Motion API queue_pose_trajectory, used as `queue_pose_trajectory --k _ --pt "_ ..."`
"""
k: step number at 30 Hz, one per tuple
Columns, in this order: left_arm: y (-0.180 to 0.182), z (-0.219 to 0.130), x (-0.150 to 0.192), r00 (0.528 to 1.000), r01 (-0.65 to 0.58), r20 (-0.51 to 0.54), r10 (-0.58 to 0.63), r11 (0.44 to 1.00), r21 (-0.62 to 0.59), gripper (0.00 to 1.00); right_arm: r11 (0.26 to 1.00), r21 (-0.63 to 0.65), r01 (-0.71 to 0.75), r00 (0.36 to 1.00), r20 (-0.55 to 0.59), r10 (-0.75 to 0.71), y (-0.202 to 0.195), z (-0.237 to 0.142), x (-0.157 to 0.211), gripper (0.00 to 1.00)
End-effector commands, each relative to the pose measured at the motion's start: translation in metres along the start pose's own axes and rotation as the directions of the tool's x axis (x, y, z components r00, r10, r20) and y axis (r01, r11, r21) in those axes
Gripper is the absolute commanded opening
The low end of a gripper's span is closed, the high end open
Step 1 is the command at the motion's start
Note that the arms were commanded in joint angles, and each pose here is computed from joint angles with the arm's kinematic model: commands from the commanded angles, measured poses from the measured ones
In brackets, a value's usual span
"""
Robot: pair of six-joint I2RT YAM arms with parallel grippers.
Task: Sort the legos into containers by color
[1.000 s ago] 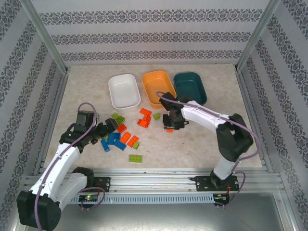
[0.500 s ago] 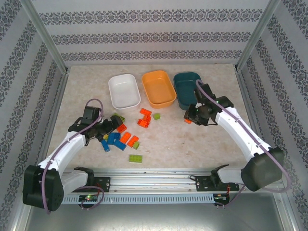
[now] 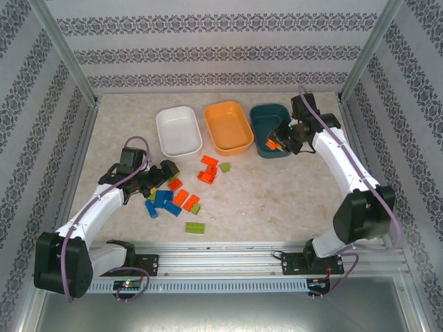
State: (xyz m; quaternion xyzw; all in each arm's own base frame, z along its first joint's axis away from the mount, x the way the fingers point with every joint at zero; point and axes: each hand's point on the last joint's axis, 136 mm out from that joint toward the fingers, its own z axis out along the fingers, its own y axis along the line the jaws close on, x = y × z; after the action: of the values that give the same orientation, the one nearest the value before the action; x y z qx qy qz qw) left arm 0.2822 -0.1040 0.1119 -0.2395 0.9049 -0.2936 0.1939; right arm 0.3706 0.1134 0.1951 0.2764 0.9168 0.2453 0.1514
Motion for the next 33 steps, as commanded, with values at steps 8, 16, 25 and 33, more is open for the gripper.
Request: queue_pose_trajectory --k 8,16,25,33 --pt "0.007 -0.004 0.011 0.998 -0.043 -0.052 0.041 0.998 -0.036 1.00 0.979 0.007 -0.205 0.979 0.012 0.205 -0.007 0.054 -0.056 0.27" --pt "0.011 -0.013 0.018 0.996 -0.058 -0.066 0.054 0.997 -0.060 1.00 0.960 0.109 -0.258 0.965 -0.007 0.260 -0.021 0.103 -0.082 0.27" --pt "0.019 -0.029 0.025 0.995 -0.079 -0.060 0.074 0.992 -0.095 1.00 0.945 0.225 -0.239 0.966 -0.042 0.255 -0.036 0.142 -0.085 0.29" --pt "0.027 -0.035 0.030 0.993 -0.096 -0.085 0.084 0.985 -0.141 1.00 0.935 0.279 -0.218 0.968 -0.058 0.243 -0.045 0.155 -0.084 0.45"
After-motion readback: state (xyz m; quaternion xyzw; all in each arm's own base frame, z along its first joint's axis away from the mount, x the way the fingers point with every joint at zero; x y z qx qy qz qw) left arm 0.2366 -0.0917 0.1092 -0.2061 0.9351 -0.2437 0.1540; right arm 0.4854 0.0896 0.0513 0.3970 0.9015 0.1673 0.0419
